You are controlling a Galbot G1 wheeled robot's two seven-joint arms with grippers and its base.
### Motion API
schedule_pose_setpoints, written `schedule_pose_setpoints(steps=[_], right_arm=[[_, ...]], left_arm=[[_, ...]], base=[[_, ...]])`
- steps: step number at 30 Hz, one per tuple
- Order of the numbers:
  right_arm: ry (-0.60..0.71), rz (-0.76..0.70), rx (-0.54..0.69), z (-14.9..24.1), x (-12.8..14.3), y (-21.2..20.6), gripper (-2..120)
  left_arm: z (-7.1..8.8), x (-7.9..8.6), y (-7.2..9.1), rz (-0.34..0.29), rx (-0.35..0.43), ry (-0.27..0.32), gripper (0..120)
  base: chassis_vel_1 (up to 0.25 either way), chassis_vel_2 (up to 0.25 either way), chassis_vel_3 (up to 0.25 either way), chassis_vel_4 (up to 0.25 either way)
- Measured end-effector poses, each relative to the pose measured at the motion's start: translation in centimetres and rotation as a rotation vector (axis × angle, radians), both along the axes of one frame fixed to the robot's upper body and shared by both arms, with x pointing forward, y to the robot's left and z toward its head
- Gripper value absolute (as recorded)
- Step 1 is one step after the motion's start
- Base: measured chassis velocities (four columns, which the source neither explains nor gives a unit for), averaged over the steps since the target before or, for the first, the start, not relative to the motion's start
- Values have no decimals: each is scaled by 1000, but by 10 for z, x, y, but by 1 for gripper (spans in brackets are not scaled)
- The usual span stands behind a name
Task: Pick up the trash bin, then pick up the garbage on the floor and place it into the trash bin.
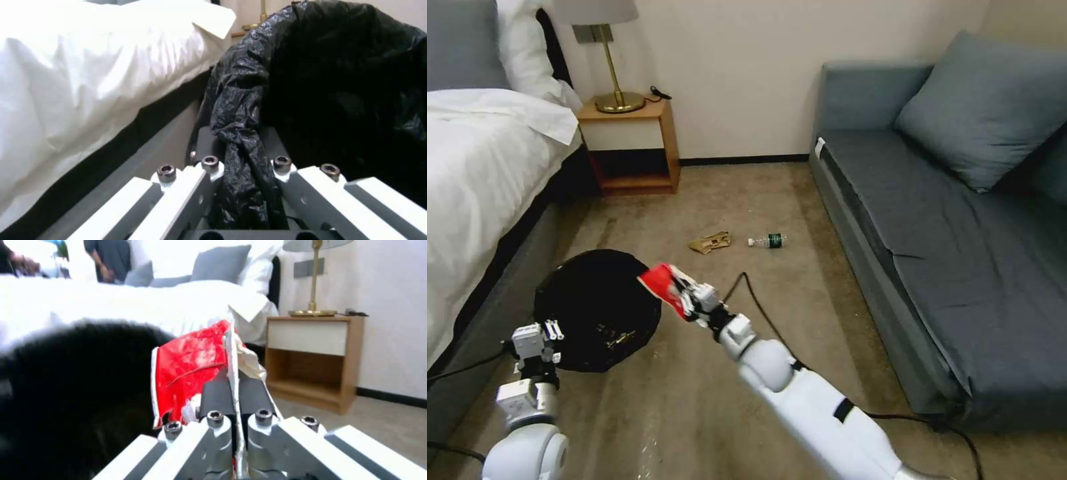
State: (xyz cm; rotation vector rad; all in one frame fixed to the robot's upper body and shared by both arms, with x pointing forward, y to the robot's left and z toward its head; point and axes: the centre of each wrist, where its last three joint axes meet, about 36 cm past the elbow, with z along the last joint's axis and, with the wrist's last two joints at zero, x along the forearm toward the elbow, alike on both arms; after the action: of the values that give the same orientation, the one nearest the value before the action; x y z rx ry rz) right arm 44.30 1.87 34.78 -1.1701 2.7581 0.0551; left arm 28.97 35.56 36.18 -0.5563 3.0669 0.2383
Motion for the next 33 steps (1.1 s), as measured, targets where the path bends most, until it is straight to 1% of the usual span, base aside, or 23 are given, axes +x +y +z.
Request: schedule_pose_setpoints(steps=[2, 9, 13, 18, 20, 26, 27, 28, 29, 30, 33], right_arm=[[12, 12, 49, 13, 4, 20, 0], [7, 44, 76, 20, 5, 46, 0], [7, 81, 99, 22, -10, 77, 0], [-3, 93, 69, 9, -16, 86, 0], [-29, 70, 25, -6, -14, 83, 0], [-53, 32, -18, -19, -12, 79, 0], [-57, 31, -25, -20, -12, 79, 3], [-67, 31, -33, -21, -12, 78, 10], [-67, 31, -33, -21, -12, 78, 10], [-72, 32, -37, -21, -12, 78, 13], [-74, 35, -45, -25, -16, 78, 28]], left_arm=[[0, 0, -2, 0, 0, 0, 7], [0, 2, -3, 0, -3, -7, 7], [0, 4, -4, 1, -9, -15, 7], [1, 4, -5, 0, -13, -20, 7], [4, 0, -8, -3, -24, -26, 7], [7, -8, -13, -10, -41, -27, 7], [7, -10, -14, -11, -43, -27, 7], [7, -10, -15, -11, -44, -28, 7], [7, -10, -15, -11, -44, -28, 7], [8, -10, -15, -11, -44, -29, 7], [9, -10, -16, -12, -45, -33, 7]], base=[[0, 0, 0, 0], [0, 0, 0, 0], [0, 0, 0, 0], [0, 0, 0, 0], [0, 0, 0, 0], [0, 0, 0, 0], [0, 0, 0, 0], [0, 0, 0, 0], [0, 0, 0, 0], [0, 0, 0, 0], [0, 0, 0, 0]])
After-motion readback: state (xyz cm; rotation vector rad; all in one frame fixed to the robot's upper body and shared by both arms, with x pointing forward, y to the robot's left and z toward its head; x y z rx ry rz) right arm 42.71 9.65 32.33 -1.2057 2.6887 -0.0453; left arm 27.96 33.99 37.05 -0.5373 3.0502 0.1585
